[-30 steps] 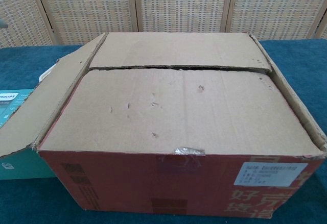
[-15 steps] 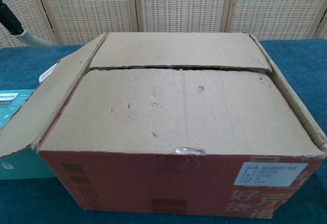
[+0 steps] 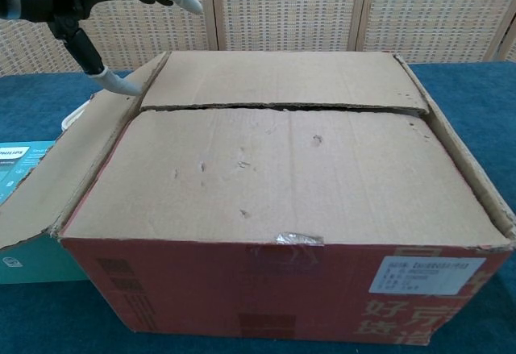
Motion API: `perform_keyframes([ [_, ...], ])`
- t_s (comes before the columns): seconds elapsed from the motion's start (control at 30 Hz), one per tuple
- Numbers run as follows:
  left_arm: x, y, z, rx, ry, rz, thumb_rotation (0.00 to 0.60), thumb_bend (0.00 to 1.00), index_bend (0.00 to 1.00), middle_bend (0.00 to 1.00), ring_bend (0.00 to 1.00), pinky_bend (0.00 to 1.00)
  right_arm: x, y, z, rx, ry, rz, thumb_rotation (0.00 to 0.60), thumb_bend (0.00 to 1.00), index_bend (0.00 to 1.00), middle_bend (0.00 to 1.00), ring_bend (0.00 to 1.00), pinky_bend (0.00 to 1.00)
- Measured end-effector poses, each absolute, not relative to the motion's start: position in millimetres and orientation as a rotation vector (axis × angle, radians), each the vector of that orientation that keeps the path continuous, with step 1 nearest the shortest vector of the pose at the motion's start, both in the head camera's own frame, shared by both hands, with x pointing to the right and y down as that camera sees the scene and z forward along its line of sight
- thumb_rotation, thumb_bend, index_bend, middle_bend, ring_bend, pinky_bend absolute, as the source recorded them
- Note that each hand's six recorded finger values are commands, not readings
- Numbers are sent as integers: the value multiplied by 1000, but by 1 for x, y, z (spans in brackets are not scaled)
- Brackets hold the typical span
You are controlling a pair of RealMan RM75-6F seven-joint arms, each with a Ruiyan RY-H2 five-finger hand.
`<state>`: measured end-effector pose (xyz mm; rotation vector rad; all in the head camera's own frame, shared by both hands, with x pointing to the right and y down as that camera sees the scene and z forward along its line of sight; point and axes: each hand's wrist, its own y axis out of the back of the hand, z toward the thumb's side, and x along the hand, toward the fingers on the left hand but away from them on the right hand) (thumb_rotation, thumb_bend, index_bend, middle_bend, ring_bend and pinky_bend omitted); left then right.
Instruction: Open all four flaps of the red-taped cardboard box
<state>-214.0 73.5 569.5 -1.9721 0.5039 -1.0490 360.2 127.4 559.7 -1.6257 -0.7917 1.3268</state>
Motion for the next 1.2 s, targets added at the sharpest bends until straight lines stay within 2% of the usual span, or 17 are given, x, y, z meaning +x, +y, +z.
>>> perform_keyframes([
  [0.67, -177, 90, 591, -1940, 482, -1032, 600, 133, 50, 0, 0, 0, 372, 127, 557, -1621, -806, 1340, 600, 904, 156, 175, 0, 0],
  [1.2, -171, 76, 597, -1887, 578, -1026, 600, 134, 47, 0, 0, 0, 379, 128, 557, -1609, -816, 1356, 600, 903, 155, 175, 0, 0],
])
